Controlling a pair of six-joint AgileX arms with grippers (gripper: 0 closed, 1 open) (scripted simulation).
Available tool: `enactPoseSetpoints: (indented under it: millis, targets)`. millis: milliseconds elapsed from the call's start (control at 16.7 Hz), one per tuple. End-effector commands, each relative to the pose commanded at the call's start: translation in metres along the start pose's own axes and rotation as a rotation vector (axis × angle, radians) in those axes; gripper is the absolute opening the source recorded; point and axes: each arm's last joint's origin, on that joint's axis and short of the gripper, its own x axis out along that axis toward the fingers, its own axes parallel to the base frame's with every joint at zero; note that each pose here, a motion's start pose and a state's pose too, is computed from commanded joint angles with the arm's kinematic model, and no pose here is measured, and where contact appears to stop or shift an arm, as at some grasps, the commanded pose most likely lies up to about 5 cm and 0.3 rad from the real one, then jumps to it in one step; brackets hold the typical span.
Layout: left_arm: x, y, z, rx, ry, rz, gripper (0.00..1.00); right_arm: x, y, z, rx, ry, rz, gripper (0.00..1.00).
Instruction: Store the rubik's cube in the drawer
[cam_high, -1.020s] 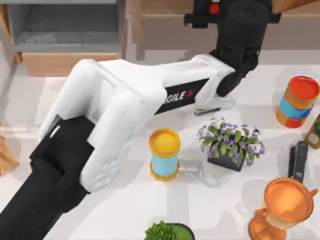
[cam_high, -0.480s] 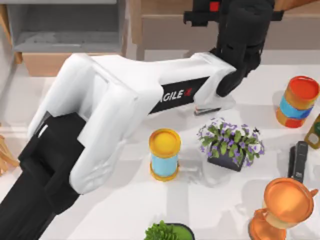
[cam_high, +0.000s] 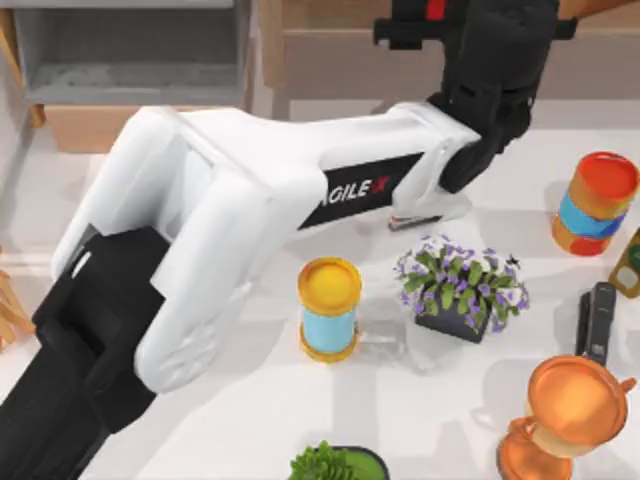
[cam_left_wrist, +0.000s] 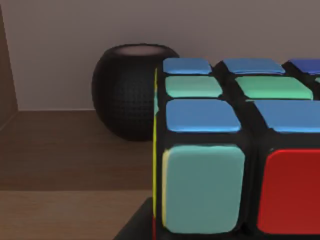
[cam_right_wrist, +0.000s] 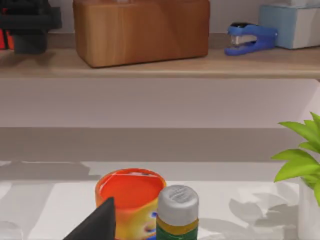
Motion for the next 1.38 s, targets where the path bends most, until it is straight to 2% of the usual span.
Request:
enactPoseSetpoints:
  millis: [180,360,480,600,780,1020,1200,1380]
  targets:
    - [-0.027,-0.022,0.037,-0.001,-0.003,-0.04,0.0,0.0,0.0,0.0,0.0,0.0,0.0,1.0]
    - [-0.059,-0.036,0.089,0.013,0.004,-0.075,0.0,0.0,0.0,0.0,0.0,0.0,0.0,1.0]
    - [-0.073,-0.031,0.13,0.032,0.013,-0.077,0.0,0.0,0.0,0.0,0.0,0.0,0.0,1.0]
    - [-0.078,-0.011,0.173,0.055,0.025,-0.055,0.0,0.0,0.0,0.0,0.0,0.0,0.0,1.0]
    - [-0.073,0.044,0.233,0.1,0.053,0.015,0.0,0.0,0.0,0.0,0.0,0.0,0.0,1.0]
    - [-0.059,0.146,0.292,0.187,0.131,0.154,0.0,0.0,0.0,0.0,0.0,0.0,0.0,1.0]
    - [-0.049,0.228,0.309,0.27,0.25,0.265,0.0,0.0,0.0,0.0,0.0,0.0,0.0,1.0]
    - [-0.037,0.306,0.304,0.346,0.435,0.356,0.0,0.0,0.0,0.0,0.0,0.0,0.0,1.0]
